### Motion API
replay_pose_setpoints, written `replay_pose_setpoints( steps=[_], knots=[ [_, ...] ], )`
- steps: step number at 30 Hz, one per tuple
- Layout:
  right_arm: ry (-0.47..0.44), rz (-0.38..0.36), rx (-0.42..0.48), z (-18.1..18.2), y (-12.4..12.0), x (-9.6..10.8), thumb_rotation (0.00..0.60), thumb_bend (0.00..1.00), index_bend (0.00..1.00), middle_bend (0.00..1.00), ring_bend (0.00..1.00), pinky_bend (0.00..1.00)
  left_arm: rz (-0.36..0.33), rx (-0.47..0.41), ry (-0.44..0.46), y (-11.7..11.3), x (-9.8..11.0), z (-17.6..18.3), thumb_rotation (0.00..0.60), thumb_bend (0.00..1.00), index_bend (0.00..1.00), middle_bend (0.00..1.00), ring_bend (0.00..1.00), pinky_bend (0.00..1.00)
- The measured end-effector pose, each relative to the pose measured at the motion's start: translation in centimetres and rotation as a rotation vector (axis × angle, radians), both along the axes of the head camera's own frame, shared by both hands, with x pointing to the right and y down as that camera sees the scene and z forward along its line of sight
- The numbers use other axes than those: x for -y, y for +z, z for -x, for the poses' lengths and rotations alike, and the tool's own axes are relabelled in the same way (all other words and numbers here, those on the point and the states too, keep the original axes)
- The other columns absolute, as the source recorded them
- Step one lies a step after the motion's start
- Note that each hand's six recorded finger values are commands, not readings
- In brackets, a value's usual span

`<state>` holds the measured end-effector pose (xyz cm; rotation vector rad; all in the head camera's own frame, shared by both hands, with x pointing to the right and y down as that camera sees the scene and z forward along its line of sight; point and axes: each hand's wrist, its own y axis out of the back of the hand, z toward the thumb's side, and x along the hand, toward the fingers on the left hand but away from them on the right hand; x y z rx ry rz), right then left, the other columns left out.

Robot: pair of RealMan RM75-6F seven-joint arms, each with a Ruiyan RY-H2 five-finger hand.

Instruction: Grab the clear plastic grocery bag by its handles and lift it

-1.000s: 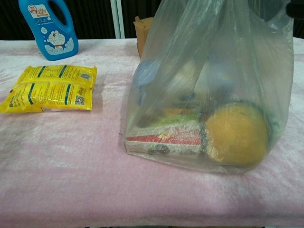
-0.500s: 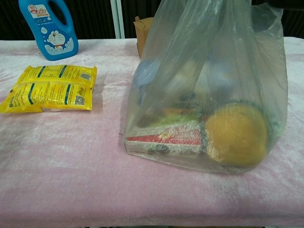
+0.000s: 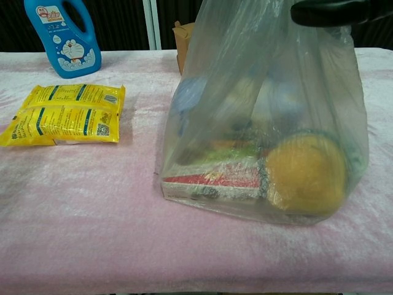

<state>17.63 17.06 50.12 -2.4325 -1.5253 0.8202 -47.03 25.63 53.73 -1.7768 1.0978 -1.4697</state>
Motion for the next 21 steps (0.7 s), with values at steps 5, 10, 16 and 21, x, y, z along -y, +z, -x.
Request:
replay_pose_setpoints(
  steps=[5, 10, 16, 21],
  knots=[
    [-0.003, 0.018, 0.008, 1.1, 0.4, 0.5, 0.6, 0.18, 0.15, 0.22, 0.25, 0.28, 0.006, -0.003, -0.007, 0.0, 0.0, 0.0, 0.6, 0.04, 0.01, 0.0, 0.04, 0.01],
    [-0.006, 0.035, 0.017, 2.0, 0.7, 1.0, 0.6, 0.17, 0.15, 0.22, 0.25, 0.28, 0.009, -0.007, -0.015, 0.0, 0.1, 0.1, 0.6, 0.04, 0.01, 0.0, 0.04, 0.01],
    [-0.001, 0.065, 0.082, 3.3, 0.8, 1.7, 0.6, 0.17, 0.16, 0.22, 0.25, 0.28, 0.014, -0.014, -0.029, 0.1, 0.1, 0.2, 0.6, 0.04, 0.01, 0.0, 0.04, 0.01],
    [0.002, 0.105, 0.181, 4.4, 0.6, 2.2, 0.6, 0.17, 0.16, 0.22, 0.25, 0.28, 0.02, -0.018, -0.034, 0.1, 0.2, 0.2, 0.6, 0.04, 0.01, 0.0, 0.04, 0.02]
  ],
)
